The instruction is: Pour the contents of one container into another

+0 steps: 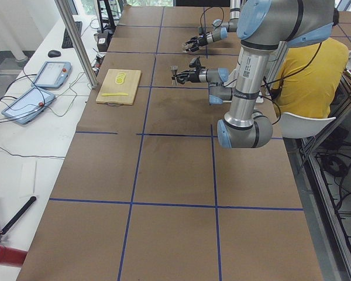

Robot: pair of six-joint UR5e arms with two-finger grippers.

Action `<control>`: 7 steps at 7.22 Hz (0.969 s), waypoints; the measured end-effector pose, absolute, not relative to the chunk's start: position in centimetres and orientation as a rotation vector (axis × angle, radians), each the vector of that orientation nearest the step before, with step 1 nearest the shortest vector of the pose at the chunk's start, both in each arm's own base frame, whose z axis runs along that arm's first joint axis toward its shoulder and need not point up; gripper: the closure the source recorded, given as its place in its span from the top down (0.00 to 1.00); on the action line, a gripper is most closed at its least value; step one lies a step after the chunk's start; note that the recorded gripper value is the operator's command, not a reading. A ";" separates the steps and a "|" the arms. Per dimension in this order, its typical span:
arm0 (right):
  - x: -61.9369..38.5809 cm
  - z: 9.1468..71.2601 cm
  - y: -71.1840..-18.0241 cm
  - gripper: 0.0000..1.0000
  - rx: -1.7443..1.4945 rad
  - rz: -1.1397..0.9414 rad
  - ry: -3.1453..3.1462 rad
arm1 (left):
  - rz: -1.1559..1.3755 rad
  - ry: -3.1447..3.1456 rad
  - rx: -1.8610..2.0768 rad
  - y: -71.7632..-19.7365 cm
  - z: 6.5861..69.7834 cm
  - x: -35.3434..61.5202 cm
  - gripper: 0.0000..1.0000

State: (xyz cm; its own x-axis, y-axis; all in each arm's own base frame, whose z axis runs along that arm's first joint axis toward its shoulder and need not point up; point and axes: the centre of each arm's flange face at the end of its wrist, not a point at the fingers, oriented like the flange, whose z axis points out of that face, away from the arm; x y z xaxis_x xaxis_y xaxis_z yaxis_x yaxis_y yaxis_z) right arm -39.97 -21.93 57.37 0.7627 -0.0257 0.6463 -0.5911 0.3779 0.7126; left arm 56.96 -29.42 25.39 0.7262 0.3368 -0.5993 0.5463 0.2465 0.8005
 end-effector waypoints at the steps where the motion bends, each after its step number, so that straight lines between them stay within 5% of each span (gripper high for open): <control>1: -40.0 57.4 -22.0 0.88 1.136 0.392 -0.633 | -0.166 0.806 1.356 -29.4 25.4 57.0 0.00; 7: -40.2 57.5 -22.2 0.87 1.127 0.368 -0.616 | -0.165 0.803 1.356 -29.4 25.5 57.0 0.00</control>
